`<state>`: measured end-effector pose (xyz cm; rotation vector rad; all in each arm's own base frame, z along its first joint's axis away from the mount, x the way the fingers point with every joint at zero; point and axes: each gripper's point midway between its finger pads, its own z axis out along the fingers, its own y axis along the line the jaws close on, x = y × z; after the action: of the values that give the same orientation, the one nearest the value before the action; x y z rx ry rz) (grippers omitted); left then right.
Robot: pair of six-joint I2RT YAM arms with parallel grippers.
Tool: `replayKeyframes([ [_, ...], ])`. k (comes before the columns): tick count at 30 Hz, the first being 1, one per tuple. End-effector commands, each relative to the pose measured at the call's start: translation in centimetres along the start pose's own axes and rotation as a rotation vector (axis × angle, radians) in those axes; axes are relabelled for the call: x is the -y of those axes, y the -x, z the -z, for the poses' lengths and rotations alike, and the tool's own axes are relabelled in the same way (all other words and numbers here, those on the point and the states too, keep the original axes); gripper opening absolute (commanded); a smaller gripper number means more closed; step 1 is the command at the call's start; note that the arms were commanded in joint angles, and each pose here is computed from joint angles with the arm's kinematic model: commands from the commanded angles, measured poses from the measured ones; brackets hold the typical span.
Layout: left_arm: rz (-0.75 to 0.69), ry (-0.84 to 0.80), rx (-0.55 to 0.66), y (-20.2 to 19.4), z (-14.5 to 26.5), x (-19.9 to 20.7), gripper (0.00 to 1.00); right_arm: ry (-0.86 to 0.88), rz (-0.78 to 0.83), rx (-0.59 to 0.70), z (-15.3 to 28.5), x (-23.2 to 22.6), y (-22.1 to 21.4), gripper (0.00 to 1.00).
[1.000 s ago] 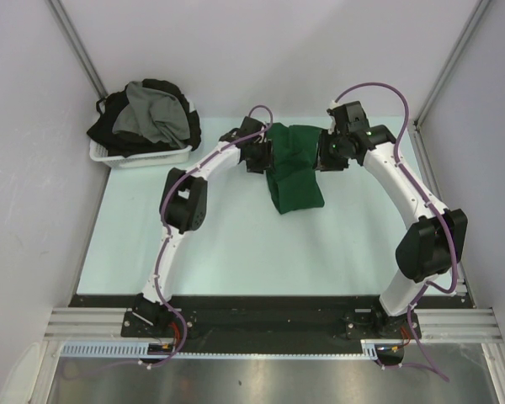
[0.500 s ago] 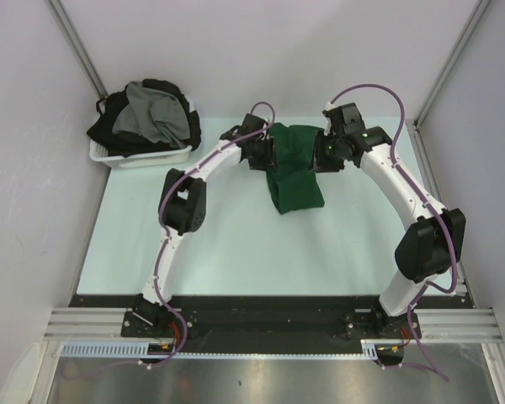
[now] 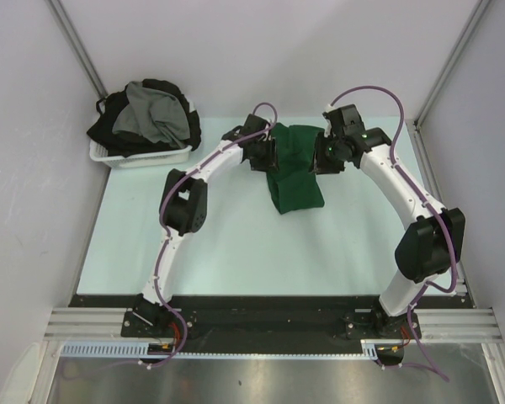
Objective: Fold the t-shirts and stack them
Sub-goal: Fold the folded rectangular tshirt in 1/3 of the way
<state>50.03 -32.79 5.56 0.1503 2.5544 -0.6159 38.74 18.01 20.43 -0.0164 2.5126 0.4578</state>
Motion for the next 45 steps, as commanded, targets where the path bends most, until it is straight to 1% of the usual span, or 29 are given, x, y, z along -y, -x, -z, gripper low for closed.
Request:
replayKeyframes([
  [1,-0.036,-0.006,0.070,2.5,1.7,1.4,0.51,0.012,0.012,0.040,1.2,-0.2,0.7,0.32],
  [15,-0.044,0.012,0.045,1.6,0.1,0.5,0.52,-0.002,0.015,0.033,1.3,0.1,0.5,0.32],
  [27,-0.046,0.007,0.044,1.4,-1.2,0.3,0.50,-0.027,0.023,0.019,1.6,0.6,0.2,0.32],
  [39,-0.052,0.006,0.047,1.4,-1.5,0.3,0.38,-0.017,0.026,0.006,1.0,0.0,0.0,0.31],
  [42,-0.056,0.011,0.047,1.5,-1.1,0.3,0.32,-0.016,0.024,0.002,0.8,-0.2,-0.1,0.31],
  [44,-0.061,0.013,0.050,1.6,-0.8,0.3,0.24,-0.012,0.024,0.005,0.7,-0.3,0.0,0.30],
  [45,-0.063,0.015,0.050,1.6,-0.8,0.4,0.18,-0.008,0.025,0.005,0.7,-0.5,0.0,0.30],
])
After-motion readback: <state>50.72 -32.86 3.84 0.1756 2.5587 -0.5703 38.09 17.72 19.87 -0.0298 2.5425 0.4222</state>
